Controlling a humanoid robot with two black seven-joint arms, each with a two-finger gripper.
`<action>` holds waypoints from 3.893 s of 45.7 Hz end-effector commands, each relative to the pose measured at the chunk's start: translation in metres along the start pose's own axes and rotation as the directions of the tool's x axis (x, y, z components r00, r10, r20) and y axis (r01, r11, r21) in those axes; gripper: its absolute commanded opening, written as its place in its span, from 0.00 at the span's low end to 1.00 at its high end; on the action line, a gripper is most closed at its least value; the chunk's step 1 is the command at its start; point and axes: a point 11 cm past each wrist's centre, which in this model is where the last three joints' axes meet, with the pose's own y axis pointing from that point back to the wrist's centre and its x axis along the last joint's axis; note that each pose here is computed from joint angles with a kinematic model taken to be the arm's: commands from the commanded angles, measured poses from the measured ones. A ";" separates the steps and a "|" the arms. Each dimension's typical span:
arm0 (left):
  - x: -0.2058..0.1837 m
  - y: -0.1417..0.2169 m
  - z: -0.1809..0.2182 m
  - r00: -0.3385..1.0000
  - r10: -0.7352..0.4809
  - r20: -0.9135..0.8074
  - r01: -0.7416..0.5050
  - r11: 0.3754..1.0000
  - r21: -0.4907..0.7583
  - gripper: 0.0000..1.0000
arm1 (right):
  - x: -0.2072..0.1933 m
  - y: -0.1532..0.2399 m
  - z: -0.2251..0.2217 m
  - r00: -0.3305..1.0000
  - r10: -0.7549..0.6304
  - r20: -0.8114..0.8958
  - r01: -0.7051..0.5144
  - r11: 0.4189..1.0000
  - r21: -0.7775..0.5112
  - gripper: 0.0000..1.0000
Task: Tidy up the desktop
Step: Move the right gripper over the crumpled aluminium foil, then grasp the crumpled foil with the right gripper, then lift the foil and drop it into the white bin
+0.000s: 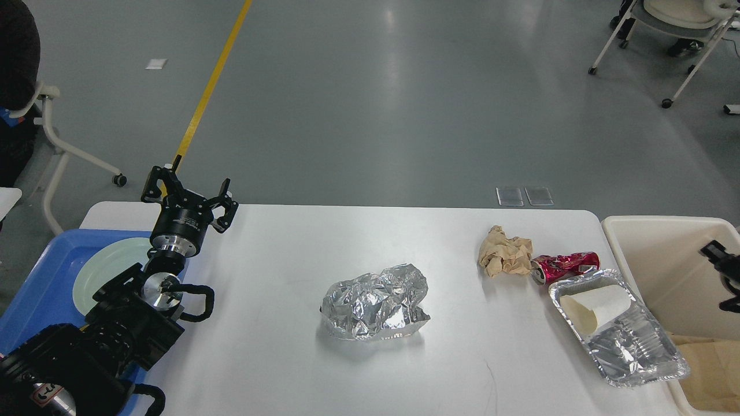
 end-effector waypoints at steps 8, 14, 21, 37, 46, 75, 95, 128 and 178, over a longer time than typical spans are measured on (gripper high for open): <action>0.000 0.000 0.000 1.000 0.001 0.001 -0.001 1.000 0.000 0.97 | 0.006 0.109 -0.188 0.960 0.040 -0.276 0.055 0.943 0.327 1.00; 0.000 0.000 0.000 1.000 0.000 0.000 0.000 1.000 0.000 0.97 | -0.016 0.183 -0.233 0.873 -0.064 -0.484 0.272 0.887 0.374 1.00; 0.000 0.000 0.000 1.000 0.001 0.001 -0.001 1.000 0.000 0.97 | -0.028 0.262 -0.252 0.731 -0.139 -0.668 0.477 0.805 0.354 1.00; 0.001 0.001 0.000 1.000 0.002 0.001 -0.002 1.000 0.001 0.97 | -0.071 0.338 -0.247 0.454 -0.253 -0.855 0.711 0.681 0.176 1.00; 0.000 0.000 0.000 1.000 0.001 0.001 -0.001 1.000 0.000 0.97 | -0.159 0.267 -0.226 0.499 -0.417 -0.759 0.776 0.606 0.177 1.00; 0.000 0.000 0.000 1.000 0.001 0.001 -0.001 1.000 0.000 0.97 | -0.301 0.224 -0.241 0.604 -0.277 -0.748 0.665 0.692 0.281 1.00; 0.000 0.000 0.000 1.000 0.001 0.001 -0.001 1.000 0.000 0.97 | -0.321 0.208 -0.234 0.605 -0.252 -0.755 0.644 0.713 0.278 0.74; 0.001 0.000 0.000 1.000 0.002 0.001 -0.002 1.000 0.000 0.97 | -0.316 0.217 -0.223 0.577 -0.293 -0.763 0.680 0.689 0.250 0.00; 0.000 0.000 0.000 1.000 0.000 0.000 0.000 1.000 0.000 0.97 | 0.055 0.055 -0.027 0.976 -0.209 0.064 0.197 0.969 0.149 0.00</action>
